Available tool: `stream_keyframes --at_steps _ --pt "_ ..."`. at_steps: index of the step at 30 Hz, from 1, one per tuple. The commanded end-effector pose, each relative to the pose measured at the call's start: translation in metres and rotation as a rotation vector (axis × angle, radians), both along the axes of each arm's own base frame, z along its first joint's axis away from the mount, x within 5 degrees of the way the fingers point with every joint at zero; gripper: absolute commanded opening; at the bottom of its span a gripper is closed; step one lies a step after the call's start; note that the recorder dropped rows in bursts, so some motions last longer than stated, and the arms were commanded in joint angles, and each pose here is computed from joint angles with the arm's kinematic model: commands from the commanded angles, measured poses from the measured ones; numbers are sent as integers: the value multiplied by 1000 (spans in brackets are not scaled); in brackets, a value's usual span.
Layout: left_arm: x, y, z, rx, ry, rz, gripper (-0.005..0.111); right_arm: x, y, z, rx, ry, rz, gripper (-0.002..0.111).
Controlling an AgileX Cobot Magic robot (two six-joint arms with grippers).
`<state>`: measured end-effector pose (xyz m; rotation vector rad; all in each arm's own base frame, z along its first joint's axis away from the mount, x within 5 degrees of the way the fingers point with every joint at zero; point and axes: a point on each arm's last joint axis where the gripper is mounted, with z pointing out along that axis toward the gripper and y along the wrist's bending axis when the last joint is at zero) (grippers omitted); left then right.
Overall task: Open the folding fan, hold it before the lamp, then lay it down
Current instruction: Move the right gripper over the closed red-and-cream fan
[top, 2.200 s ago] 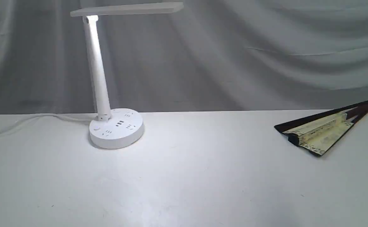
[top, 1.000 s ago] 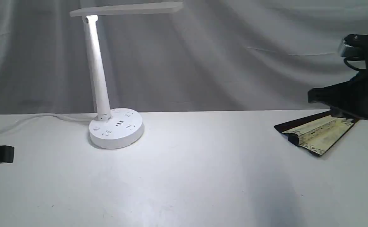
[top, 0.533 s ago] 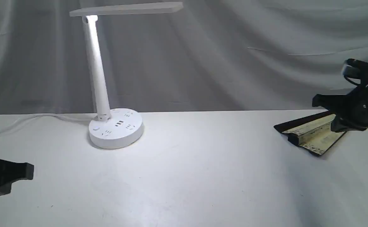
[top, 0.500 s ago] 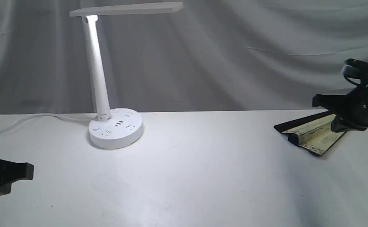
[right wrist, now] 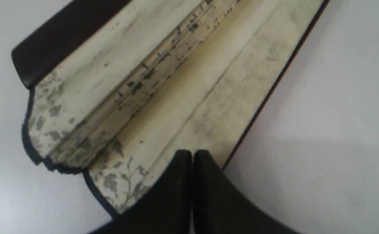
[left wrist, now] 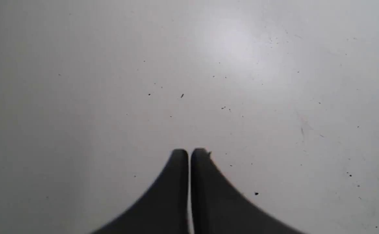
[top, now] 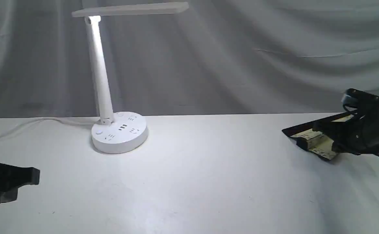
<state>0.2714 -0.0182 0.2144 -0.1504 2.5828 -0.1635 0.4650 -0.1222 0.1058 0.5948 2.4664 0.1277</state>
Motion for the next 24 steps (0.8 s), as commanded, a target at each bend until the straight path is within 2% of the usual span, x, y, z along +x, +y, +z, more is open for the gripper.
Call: stream_keyframes --at_steps 1,19,24 --pt "1 -2 2 -5 -16 -5 0 3 -2 0 -17 -28 0 0" --pt "1 -2 2 -5 -16 -5 0 8 -4 12 -40 -106 -27 0" --pt "1 -2 2 -5 -16 -5 0 18 -5 23 -70 -119 34 0"
